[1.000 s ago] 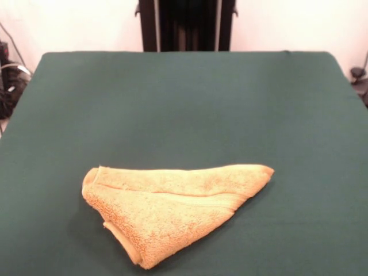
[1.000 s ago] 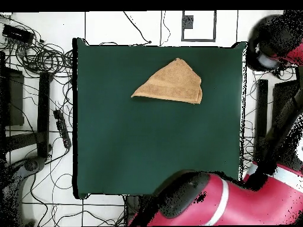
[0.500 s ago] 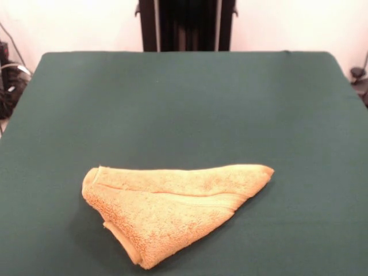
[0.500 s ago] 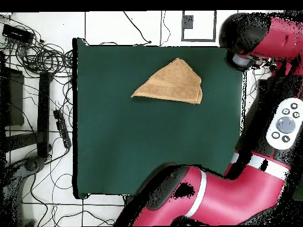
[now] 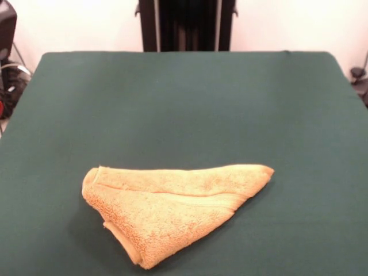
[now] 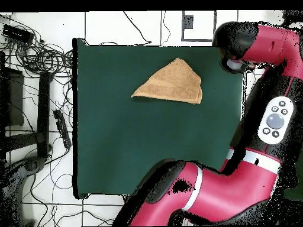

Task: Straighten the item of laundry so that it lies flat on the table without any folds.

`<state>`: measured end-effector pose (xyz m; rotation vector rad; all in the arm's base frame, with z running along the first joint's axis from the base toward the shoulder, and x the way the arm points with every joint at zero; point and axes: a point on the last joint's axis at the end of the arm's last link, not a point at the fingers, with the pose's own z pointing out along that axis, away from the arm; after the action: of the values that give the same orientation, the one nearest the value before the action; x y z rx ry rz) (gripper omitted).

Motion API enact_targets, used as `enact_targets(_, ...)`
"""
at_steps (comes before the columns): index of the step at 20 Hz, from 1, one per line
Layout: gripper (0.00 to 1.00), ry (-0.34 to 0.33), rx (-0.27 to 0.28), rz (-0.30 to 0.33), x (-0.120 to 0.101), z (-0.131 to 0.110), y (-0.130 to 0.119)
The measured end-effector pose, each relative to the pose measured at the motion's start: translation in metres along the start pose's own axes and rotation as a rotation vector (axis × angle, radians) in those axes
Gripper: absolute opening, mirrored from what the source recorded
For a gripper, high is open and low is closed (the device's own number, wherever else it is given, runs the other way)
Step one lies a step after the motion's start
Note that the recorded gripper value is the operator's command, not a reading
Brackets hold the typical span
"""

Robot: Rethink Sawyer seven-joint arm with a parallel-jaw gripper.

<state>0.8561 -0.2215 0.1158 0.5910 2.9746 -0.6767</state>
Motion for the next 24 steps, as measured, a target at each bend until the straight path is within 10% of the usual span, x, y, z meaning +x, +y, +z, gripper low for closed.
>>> enact_targets(13, 1.0, -0.139, -0.021, -0.036, -0.003, 0.045, 0.026)
enact_targets(24, 1.0, -0.071, -0.016, -0.087, 0.025, 0.084, 0.083)
